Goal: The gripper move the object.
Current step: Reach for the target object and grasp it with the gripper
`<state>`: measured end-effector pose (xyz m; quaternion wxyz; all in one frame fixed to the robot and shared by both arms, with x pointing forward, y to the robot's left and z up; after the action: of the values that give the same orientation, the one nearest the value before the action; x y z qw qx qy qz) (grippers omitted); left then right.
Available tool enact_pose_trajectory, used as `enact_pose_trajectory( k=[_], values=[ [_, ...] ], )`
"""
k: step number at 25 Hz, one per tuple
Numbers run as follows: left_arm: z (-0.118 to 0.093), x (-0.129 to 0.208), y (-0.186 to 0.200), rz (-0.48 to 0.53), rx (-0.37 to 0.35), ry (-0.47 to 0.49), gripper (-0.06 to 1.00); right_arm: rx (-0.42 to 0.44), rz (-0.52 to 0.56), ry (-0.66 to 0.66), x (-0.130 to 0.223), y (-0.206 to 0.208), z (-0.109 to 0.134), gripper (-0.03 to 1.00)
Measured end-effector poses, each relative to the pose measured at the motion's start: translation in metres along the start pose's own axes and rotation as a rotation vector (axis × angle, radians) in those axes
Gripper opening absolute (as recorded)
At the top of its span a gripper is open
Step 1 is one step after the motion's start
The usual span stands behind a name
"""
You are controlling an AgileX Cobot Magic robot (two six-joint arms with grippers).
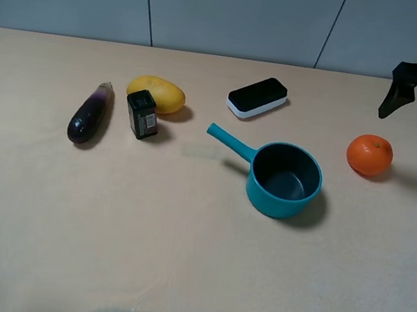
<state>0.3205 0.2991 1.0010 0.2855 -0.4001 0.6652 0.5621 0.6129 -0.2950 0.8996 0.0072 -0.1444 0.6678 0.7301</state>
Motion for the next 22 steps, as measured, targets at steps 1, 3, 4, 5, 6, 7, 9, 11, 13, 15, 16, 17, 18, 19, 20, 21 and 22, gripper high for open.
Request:
enact_pose_trajectory(
  k=[1, 3, 4, 5, 6, 7, 9, 11, 13, 15, 16, 17, 18, 19, 20, 21, 22],
  values=[
    [0.000, 0.000, 0.000, 0.000, 0.000, 0.000, 0.77, -0.002, 0.001, 0.008, -0.001, 0.000, 0.003, 0.69],
    [0.000, 0.000, 0.000, 0.000, 0.000, 0.000, 0.77, -0.006, 0.000, 0.013, -0.001, -0.001, 0.006, 0.69],
    [0.000, 0.000, 0.000, 0.000, 0.000, 0.000, 0.77, -0.006, 0.000, 0.013, -0.001, -0.001, 0.006, 0.69],
    [0.000, 0.000, 0.000, 0.000, 0.000, 0.000, 0.77, -0.005, 0.001, 0.014, -0.001, -0.001, 0.006, 0.69],
    [0.000, 0.000, 0.000, 0.000, 0.000, 0.000, 0.77, -0.003, 0.002, 0.016, -0.001, -0.001, 0.006, 0.69],
    [0.000, 0.000, 0.000, 0.000, 0.000, 0.000, 0.77, 0.000, 0.003, 0.018, -0.001, -0.001, 0.005, 0.69],
    [0.000, 0.000, 0.000, 0.000, 0.000, 0.000, 0.77, 0.002, 0.009, 0.020, 0.000, -0.003, 0.004, 0.69],
    [0.000, 0.000, 0.000, 0.000, 0.000, 0.000, 0.77, 0.000, 0.026, 0.019, 0.002, -0.009, 0.004, 0.69],
    [0.000, 0.000, 0.000, 0.000, 0.000, 0.000, 0.77, -0.007, 0.056, 0.016, 0.005, -0.019, 0.003, 0.69],
    [0.000, 0.000, 0.000, 0.000, 0.000, 0.000, 0.77, -0.012, 0.077, 0.014, 0.007, -0.027, 0.003, 0.69],
    [0.000, 0.000, 0.000, 0.000, 0.000, 0.000, 0.77, -0.013, 0.082, 0.013, 0.007, -0.030, 0.003, 0.69],
    [0.000, 0.000, 0.000, 0.000, 0.000, 0.000, 0.77, -0.014, 0.085, 0.013, 0.008, -0.031, 0.003, 0.69],
    [0.000, 0.000, 0.000, 0.000, 0.000, 0.000, 0.77, -0.014, 0.087, 0.012, 0.008, -0.032, 0.002, 0.69],
    [0.000, 0.000, 0.000, 0.000, 0.000, 0.000, 0.77, -0.015, 0.090, 0.012, 0.008, -0.033, 0.002, 0.69],
    [0.000, 0.000, 0.000, 0.000, 0.000, 0.000, 0.77, -0.016, 0.093, 0.011, 0.008, -0.035, 0.002, 0.69],
    [0.000, 0.000, 0.000, 0.000, 0.000, 0.000, 0.77, -0.017, 0.099, 0.011, 0.009, -0.037, 0.002, 0.69],
    [0.000, 0.000, 0.000, 0.000, 0.000, 0.000, 0.77, -0.019, 0.104, 0.009, 0.010, -0.039, 0.002, 0.69]
  ],
)
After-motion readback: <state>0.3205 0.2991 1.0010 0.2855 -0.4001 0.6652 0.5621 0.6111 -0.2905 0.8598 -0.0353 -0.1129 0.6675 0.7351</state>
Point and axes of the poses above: a point on each arm's last joint axis where the gripper is mounted, y pointing back along that axis away from the gripper, z along the wrist's bending axis when the last joint is at zero, x = y × z, the point moved 9 cm from there along -y, pointing out along that axis toward the gripper, and after that the axes turned 15 degrees about y, right-handed, at the moved point
